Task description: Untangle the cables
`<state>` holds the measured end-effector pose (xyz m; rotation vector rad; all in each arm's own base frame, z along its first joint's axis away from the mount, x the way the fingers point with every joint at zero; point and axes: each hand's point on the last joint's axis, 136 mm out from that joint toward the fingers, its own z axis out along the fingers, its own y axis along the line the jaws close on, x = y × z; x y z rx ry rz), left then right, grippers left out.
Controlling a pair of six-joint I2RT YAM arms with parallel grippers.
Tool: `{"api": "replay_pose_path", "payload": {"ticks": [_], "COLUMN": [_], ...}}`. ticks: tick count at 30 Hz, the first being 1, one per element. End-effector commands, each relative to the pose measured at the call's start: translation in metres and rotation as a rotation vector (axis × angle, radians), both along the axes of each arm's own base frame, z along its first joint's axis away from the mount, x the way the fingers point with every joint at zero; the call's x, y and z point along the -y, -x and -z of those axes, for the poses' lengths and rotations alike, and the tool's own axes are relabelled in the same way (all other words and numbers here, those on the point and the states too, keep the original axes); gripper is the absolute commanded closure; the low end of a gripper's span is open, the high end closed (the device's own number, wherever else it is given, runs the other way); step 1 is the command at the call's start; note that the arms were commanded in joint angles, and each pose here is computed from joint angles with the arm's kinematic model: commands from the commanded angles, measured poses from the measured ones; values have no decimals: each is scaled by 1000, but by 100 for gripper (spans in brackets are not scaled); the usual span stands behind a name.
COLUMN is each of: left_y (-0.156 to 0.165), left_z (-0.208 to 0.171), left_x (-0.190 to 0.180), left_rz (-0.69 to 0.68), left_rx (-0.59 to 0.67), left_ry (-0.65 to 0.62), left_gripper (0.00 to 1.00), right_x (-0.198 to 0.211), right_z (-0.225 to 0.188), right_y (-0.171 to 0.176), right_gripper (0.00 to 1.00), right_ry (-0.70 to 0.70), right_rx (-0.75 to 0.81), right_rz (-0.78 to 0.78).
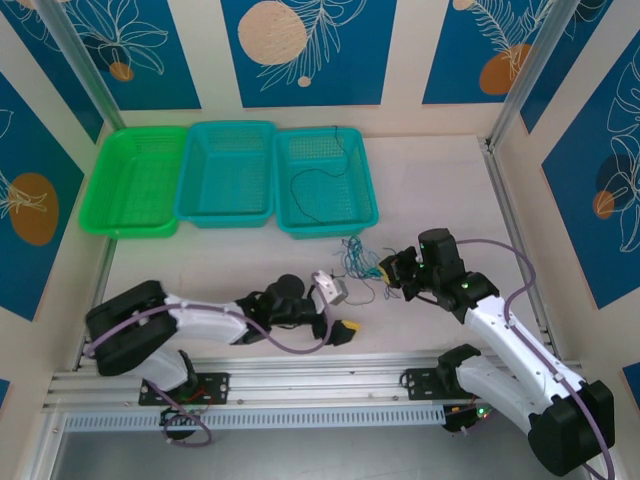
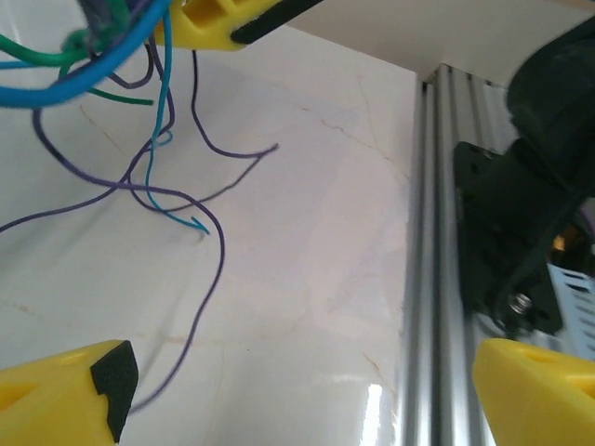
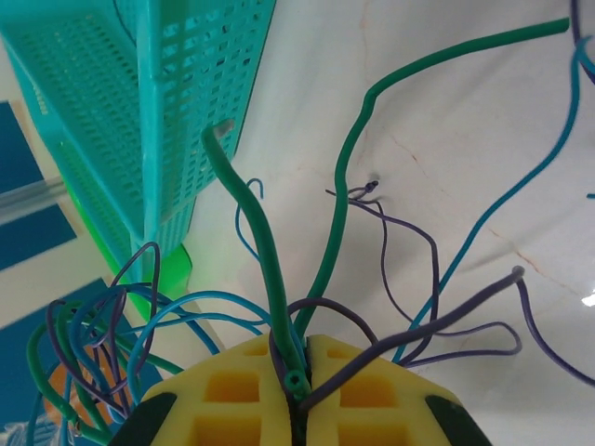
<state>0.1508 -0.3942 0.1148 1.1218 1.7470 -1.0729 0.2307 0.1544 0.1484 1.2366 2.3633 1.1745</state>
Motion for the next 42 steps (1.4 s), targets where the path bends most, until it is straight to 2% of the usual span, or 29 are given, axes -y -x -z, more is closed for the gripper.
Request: {"api": "replay_pose_path", "payload": {"ticks": [1,6,10,12,15,18,20,21,27,30,34,37,40,42], "left_y": [-22,-43,-68,-74,-73,-70,-69,-69,-69,-74,-90,-100,-103,-102], "left_z": [-35,-15,1,3,-2,-5,-7,-8,-32,-48,-71,-88,-99,-103], "left_x": [31,61,69,69,64,52,40,34,-18,-50,-106,-149,-181,-195], "left_rz": [-40,-84,-208,-238,-252,-267,-293,-306,-417,-495,-667,-766,-814,-838], "left_rx": [132,126,113,105,94,89,88,85,37,27,27,9,-7,2], "left_ry": [153,149,155,163,186,173,161,156,157,131,55,77,83,80], "left_gripper": [5,3,4,15,39,65,92,100,100,100,100,100,100,100], "right_x": [3,2,1,1,11,22,27,30,68,90,115,144,166,175], "right_z": [-16,-20,-25,-28,-29,-24,-17,-14,8,16,36,67,86,93], "right_y": [-2,-1,0,-1,0,-1,-2,-3,-8,-13,-19,-5,6,10], "right_gripper": [100,100,100,100,100,100,100,100,100,100,96,88,87,82], "right_ry": [-46,-87,-104,-99,-43,-8,-2,3,87,194,423,555,568,553], "right_rx": [-47,-102,-124,-116,-112,-112,-119,-121,-118,-62,40,-39,-105,-141], "right_rz": [99,148,174,175,199,220,233,240,296,279,205,272,340,370]}}
